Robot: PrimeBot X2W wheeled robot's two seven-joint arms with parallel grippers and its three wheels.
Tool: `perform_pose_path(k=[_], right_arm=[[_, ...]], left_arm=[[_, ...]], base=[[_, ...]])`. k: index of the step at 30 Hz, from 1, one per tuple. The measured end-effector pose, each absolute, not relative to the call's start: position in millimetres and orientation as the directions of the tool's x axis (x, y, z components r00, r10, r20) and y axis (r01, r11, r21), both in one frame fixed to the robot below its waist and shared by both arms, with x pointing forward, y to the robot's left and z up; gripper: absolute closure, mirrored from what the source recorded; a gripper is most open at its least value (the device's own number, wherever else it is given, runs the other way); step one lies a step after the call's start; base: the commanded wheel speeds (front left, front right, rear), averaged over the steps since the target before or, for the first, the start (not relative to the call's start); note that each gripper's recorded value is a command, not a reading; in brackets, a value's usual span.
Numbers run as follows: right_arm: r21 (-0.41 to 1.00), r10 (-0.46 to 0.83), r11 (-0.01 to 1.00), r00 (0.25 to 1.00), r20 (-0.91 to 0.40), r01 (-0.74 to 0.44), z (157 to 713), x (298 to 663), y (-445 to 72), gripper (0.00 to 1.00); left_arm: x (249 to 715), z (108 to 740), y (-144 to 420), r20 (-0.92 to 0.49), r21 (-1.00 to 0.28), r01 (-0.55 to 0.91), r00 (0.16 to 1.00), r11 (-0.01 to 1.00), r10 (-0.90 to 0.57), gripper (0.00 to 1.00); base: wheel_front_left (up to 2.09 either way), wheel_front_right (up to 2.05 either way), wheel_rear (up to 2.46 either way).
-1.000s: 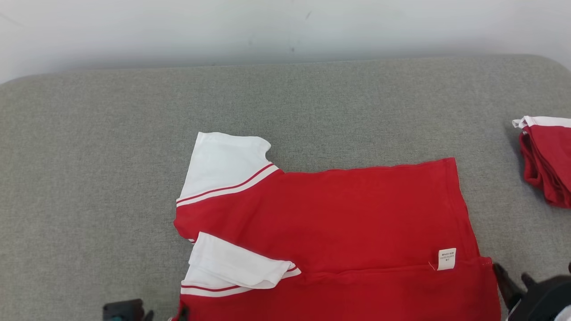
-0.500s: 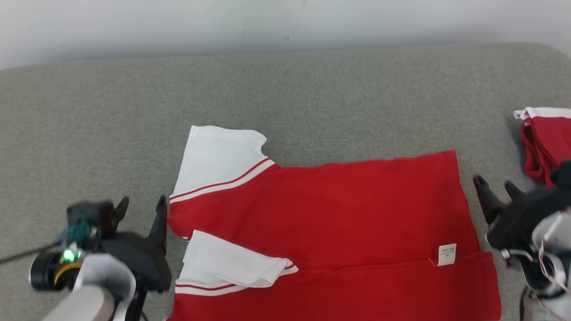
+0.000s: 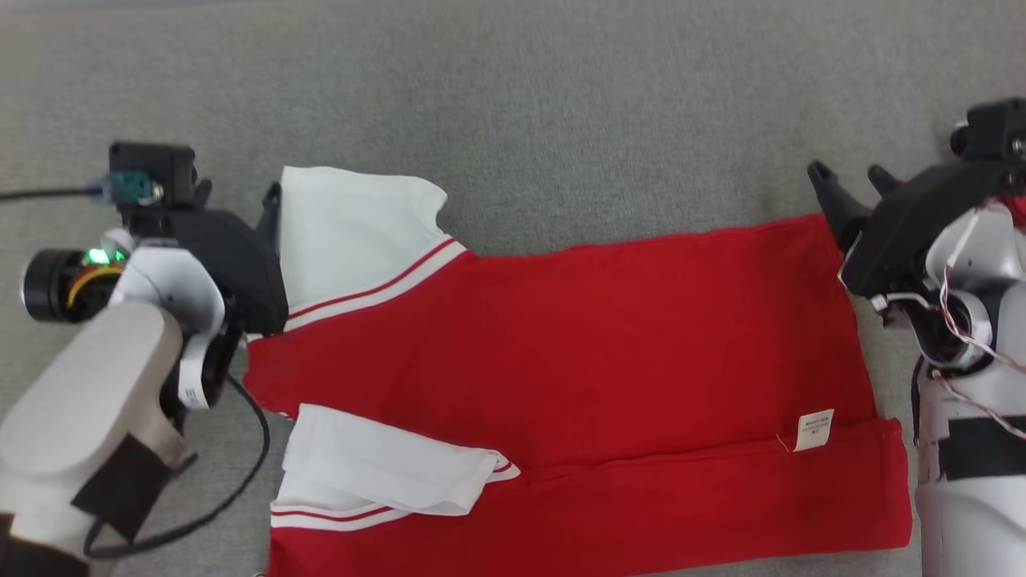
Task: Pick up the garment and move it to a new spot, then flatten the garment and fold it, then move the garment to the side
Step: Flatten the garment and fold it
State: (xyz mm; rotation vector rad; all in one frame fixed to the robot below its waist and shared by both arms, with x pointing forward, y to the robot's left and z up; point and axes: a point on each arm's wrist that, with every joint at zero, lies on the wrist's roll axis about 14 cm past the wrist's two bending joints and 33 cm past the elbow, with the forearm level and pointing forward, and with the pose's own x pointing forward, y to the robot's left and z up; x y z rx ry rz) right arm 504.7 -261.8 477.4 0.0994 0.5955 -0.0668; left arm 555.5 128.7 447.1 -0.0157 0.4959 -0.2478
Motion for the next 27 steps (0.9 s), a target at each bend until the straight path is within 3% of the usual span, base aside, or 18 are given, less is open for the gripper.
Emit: perform_pose_path(k=[17,18,19,20,21,22,27], right_arm=[[0.043,-0.049,0.995,0.803,-0.594,0.093,451,518,-274,0.0],[0.041,-0.05,0.995,0.804,-0.593,0.092,451,518,-275,0.0],[0.039,-0.051,0.995,0.804,-0.592,0.092,452,518,-275,0.0],[0.038,-0.05,0.995,0.805,-0.591,0.091,452,518,-275,0.0],[0.037,-0.049,0.995,0.805,-0.591,0.088,453,518,-274,0.0],[0.036,-0.046,0.996,0.801,-0.597,0.084,452,518,-273,0.0],[0.012,-0.046,0.997,0.773,-0.632,0.07,445,515,-271,0.0]], left_arm=[[580,392,116,-0.631,-0.067,0.269,0.734,0.961,-0.249,0.02],[579,392,115,-0.636,-0.068,0.274,0.729,0.959,-0.254,0.17],[579,392,115,-0.643,-0.069,0.279,0.722,0.958,-0.256,0.42],[577,391,113,-0.65,-0.069,0.289,0.713,0.955,-0.263,0.56],[576,390,112,-0.658,-0.07,0.294,0.705,0.953,-0.266,0.93],[576,390,110,-0.659,-0.075,0.303,0.7,0.95,-0.275,1.0],[577,388,105,-0.666,-0.092,0.313,0.686,0.945,-0.292,1.0]], base=[[0.0,0.0,0.0],[0.0,0.0,0.0],[0.0,0.0,0.0],[0.0,0.0,0.0],[0.0,0.0,0.0],[0.0,0.0,0.0],[0.0,0.0,0.0]])
